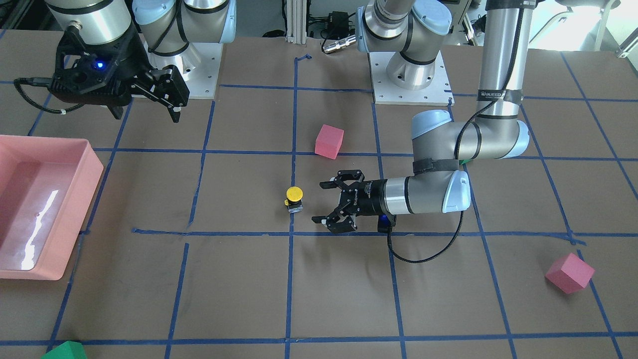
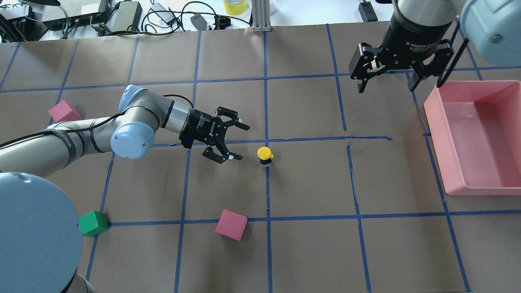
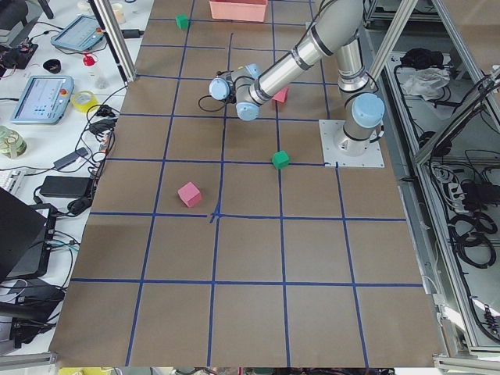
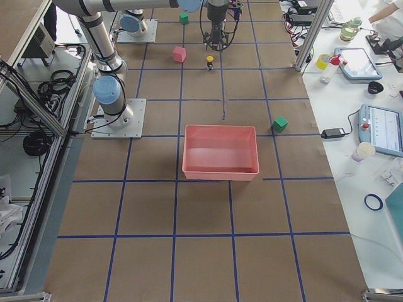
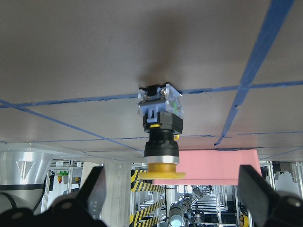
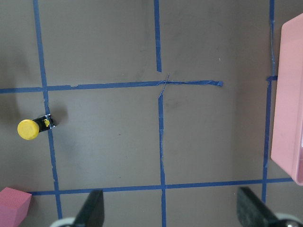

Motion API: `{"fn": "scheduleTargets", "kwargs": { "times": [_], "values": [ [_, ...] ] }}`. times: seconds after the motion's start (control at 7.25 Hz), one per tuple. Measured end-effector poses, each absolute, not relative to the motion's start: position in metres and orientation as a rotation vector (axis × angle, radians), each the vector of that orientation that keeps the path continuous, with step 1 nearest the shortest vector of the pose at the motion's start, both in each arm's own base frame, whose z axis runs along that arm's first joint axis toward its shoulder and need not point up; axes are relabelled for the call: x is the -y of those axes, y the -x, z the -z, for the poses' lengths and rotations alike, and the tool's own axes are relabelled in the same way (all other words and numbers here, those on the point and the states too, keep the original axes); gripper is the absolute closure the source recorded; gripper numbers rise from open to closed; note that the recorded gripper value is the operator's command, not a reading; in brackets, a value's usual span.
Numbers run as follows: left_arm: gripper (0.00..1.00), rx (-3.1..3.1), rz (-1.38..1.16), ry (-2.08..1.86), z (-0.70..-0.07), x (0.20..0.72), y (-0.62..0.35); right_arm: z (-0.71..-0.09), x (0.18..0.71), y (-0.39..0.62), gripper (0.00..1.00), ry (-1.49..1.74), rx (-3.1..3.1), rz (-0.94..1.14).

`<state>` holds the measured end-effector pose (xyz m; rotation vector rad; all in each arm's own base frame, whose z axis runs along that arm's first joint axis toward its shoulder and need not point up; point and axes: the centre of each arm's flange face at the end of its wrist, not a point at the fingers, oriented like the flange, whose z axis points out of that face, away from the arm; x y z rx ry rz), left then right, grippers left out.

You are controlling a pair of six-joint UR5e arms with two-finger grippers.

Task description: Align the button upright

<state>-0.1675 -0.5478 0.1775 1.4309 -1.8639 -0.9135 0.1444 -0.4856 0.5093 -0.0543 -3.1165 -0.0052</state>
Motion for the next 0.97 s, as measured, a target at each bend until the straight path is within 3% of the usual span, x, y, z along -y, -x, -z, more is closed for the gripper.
{"fn": "scheduleTargets", "kwargs": {
  "times": [0.41,0.97],
  "values": [
    [0.0,2.254,0.465,-1.278,-0.287,0.59,0.134,-0.51,0.486,-0.144,0.0,0.058,3.116,0.002],
    [0.0,2.97,0.04,-0.459,-0.428,0.581,0.09,-0.51,0.486,-0.144,0.0,0.056,3.115,0.002]
  ]
}}
